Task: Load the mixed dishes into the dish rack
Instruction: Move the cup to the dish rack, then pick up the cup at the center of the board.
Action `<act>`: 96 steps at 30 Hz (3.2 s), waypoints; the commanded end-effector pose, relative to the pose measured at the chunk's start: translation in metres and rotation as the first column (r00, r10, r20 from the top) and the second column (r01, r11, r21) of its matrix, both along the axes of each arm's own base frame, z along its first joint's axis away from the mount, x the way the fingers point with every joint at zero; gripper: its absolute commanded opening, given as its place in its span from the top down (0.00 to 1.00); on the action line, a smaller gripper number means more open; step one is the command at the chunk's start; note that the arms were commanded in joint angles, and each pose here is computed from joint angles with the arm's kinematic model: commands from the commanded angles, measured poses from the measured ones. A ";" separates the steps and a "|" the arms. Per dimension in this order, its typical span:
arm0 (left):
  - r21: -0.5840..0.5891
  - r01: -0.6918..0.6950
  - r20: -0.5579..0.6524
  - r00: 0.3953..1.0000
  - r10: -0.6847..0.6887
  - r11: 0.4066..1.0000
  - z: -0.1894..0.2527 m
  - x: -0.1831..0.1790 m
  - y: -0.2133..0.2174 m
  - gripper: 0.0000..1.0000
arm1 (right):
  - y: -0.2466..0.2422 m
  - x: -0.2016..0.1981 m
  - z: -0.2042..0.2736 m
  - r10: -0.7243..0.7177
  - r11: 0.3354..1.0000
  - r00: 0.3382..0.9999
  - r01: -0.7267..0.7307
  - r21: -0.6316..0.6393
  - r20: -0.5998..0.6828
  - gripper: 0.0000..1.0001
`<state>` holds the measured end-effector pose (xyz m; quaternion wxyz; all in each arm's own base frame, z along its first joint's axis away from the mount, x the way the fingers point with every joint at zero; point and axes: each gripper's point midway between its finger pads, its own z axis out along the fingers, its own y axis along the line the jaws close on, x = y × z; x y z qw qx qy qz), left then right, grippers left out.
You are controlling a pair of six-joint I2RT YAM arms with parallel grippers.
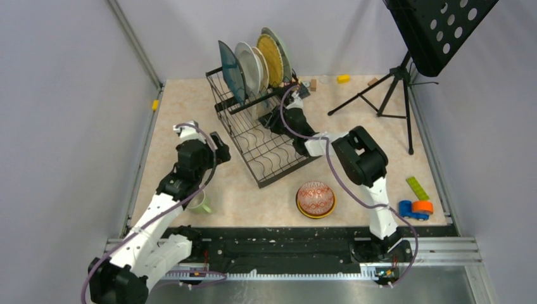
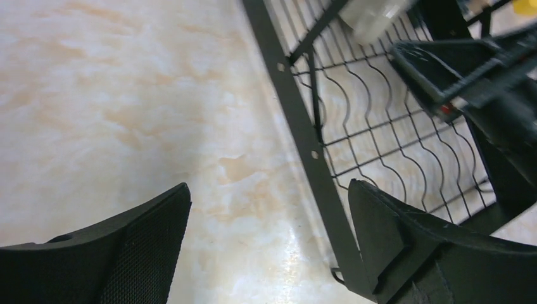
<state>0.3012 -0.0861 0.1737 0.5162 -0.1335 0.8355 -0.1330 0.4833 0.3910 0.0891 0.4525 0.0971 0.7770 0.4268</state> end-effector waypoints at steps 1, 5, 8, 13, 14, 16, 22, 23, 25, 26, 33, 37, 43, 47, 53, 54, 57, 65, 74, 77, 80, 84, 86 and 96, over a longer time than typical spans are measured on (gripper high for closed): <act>0.043 -0.232 0.005 0.973 0.232 0.972 0.010 -0.017 0.046 0.01 | 0.004 -0.017 0.069 0.083 0.993 0.991 -0.091 0.074 0.102 0.56; 0.098 -0.348 -0.069 0.932 0.355 0.932 0.008 -0.042 0.071 0.01 | -0.001 -0.037 0.073 0.125 0.987 0.989 -0.132 0.088 0.084 0.56; 0.118 -0.401 -0.117 0.903 0.413 0.909 0.009 -0.058 0.082 0.01 | -0.005 -0.053 0.084 0.162 0.982 0.984 -0.169 0.088 0.081 0.56; 0.132 -0.495 -0.163 0.844 0.512 0.859 0.012 -0.083 0.098 0.01 | -0.011 -0.083 0.088 0.214 0.974 0.975 -0.218 0.058 0.065 0.56; 0.142 -0.516 -0.170 0.828 0.534 0.845 0.012 -0.088 0.102 0.01 | -0.013 -0.088 0.088 0.218 0.974 0.974 -0.221 0.055 0.059 0.56; 0.147 -0.549 -0.210 0.796 0.568 0.823 0.005 -0.098 0.106 0.01 | -0.018 -0.098 0.089 0.226 0.972 0.973 -0.229 0.061 0.054 0.56; 0.150 -0.615 -0.331 0.707 0.625 0.775 -0.017 -0.123 0.106 0.08 | -0.023 -0.128 0.105 0.281 0.949 0.959 -0.284 0.138 0.044 0.55; 0.142 -0.631 -0.325 0.698 0.638 0.762 -0.015 -0.126 0.108 0.12 | -0.023 -0.132 0.107 0.292 0.943 0.955 -0.296 0.152 0.044 0.55; 0.111 -0.645 -0.312 0.700 0.643 0.756 -0.012 -0.126 0.109 0.18 | -0.023 -0.138 0.109 0.314 0.933 0.948 -0.317 0.170 0.046 0.55; 0.102 -0.644 -0.315 0.703 0.638 0.759 -0.013 -0.125 0.107 0.20 | -0.022 -0.140 0.109 0.322 0.930 0.946 -0.324 0.173 0.043 0.55; 0.111 -0.656 -0.371 0.669 0.644 0.746 -0.024 -0.137 0.106 0.29 | -0.023 -0.146 0.107 0.338 0.925 0.941 -0.338 0.175 0.029 0.55; 0.094 -0.670 -0.397 0.653 0.645 0.736 -0.034 -0.142 0.104 0.37 | -0.022 -0.147 0.109 0.347 0.919 0.938 -0.346 0.190 0.028 0.55; 0.105 -0.687 -0.415 0.626 0.660 0.719 -0.041 -0.146 0.106 0.42 | -0.019 -0.149 0.108 0.361 0.910 0.932 -0.356 0.213 0.016 0.55; 0.123 -0.706 -0.420 0.600 0.681 0.697 -0.043 -0.151 0.110 0.48 | -0.018 -0.149 0.104 0.365 0.907 0.931 -0.357 0.223 0.003 0.55; 0.151 -0.697 -0.453 0.581 0.676 0.701 -0.057 -0.149 0.106 0.53 | -0.015 -0.153 0.105 0.384 0.892 0.923 -0.367 0.266 -0.014 0.55; 0.155 -0.699 -0.454 0.577 0.678 0.698 -0.058 -0.150 0.107 0.53 | -0.015 -0.153 0.107 0.386 0.890 0.922 -0.369 0.267 -0.012 0.55; 0.159 -0.703 -0.447 0.575 0.685 0.694 -0.058 -0.151 0.109 0.53 | -0.016 -0.153 0.111 0.381 0.892 0.925 -0.367 0.262 -0.002 0.55; 0.135 -0.703 -0.450 0.584 0.675 0.698 -0.075 -0.143 0.105 0.57 | -0.017 -0.153 0.113 0.384 0.891 0.923 -0.370 0.264 -0.002 0.55; 0.139 -0.676 -0.449 0.609 0.654 0.724 -0.086 -0.123 0.099 0.73 | -0.019 -0.151 0.112 0.385 0.891 0.923 -0.370 0.264 -0.006 0.55; 0.140 -0.668 -0.444 0.617 0.650 0.731 -0.084 -0.119 0.098 0.78 | -0.022 -0.151 0.111 0.382 0.892 0.924 -0.366 0.267 -0.009 0.55; 0.131 -0.663 -0.437 0.629 0.644 0.737 -0.084 -0.116 0.097 0.91 | -0.024 -0.151 0.110 0.375 0.893 0.927 -0.358 0.272 -0.011 0.55; 0.111 -0.640 -0.427 0.660 0.618 0.760 -0.083 -0.108 0.093 1.00 | -0.026 -0.151 0.107 0.375 0.892 0.927 -0.355 0.279 -0.020 0.55; 0.096 -0.625 -0.409 0.684 0.604 0.774 -0.077 -0.102 0.091 1.00 | -0.028 -0.151 0.106 0.374 0.893 0.927 -0.353 0.278 -0.023 0.55; -0.245 -0.399 0.057 0.904 0.424 0.883 0.028 -0.053 0.071 1.00 | -0.036 -0.158 0.117 0.373 0.885 0.928 -0.359 0.297 0.011 0.51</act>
